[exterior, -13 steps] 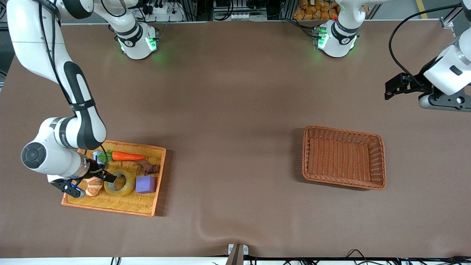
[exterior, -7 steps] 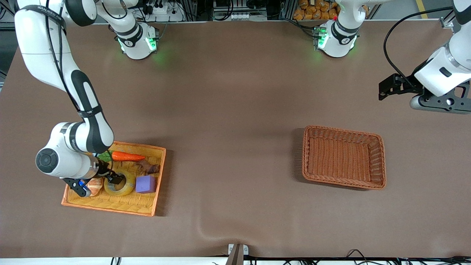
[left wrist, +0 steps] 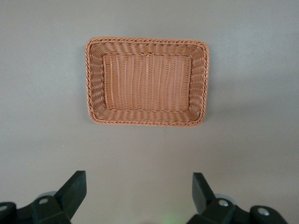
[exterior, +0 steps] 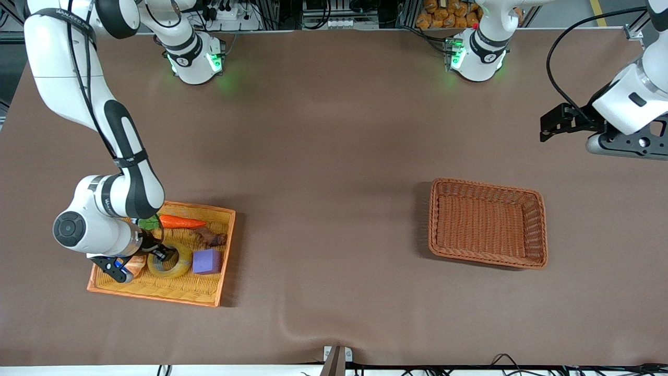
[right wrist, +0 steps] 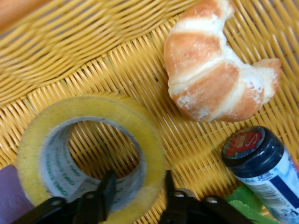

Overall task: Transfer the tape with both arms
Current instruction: 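Close the right gripper on the tape roll's rim and lift it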

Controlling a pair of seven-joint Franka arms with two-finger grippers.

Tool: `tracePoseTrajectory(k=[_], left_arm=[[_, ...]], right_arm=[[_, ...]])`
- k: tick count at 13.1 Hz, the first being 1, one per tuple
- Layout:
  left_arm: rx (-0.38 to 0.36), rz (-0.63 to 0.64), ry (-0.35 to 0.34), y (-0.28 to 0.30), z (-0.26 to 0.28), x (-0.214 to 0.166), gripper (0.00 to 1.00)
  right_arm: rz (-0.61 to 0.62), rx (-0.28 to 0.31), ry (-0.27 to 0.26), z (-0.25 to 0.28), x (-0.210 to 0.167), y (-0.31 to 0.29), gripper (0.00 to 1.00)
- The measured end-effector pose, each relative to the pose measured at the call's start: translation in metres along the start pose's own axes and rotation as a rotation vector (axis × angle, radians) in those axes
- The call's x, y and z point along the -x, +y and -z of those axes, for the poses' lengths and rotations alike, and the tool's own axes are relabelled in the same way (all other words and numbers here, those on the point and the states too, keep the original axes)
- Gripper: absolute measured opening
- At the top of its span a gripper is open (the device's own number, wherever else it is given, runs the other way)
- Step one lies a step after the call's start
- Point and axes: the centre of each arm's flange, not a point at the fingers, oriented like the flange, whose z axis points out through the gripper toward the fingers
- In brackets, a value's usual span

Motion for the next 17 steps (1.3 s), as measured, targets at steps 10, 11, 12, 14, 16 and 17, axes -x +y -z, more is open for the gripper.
tracePoseTrajectory(k=[10, 11, 12, 14, 16, 17], left_arm=[[-0.003, 0.074, 0.003, -0.041, 0.014, 0.013, 1.00], [-0.003, 0.072, 0.003, -0.039, 0.015, 0.013, 1.00], [-0.003, 0.070, 0.004, -0.038, 0.016, 0.014, 1.00], [-0.004, 0.070, 0.009, -0.038, 0.018, 0.015, 1.00], [-0.006, 0.070, 0.016, -0.037, 0.022, 0.017, 1.00], [-0.006, 0.069, 0.017, -0.037, 0.023, 0.019, 1.00]], right_arm=[[0.054, -0.053, 0.173, 0.093, -0.036, -0.008, 0.22], [0.077, -0.044, 0.182, 0.105, -0.038, -0.006, 0.22], [0.107, -0.038, 0.184, 0.115, -0.040, -0.004, 0.22], [0.175, -0.026, 0.183, 0.134, -0.045, 0.001, 0.22], [0.249, -0.008, 0.162, 0.148, -0.048, 0.008, 0.22], [0.293, -0.001, 0.154, 0.157, -0.048, 0.012, 0.22]])
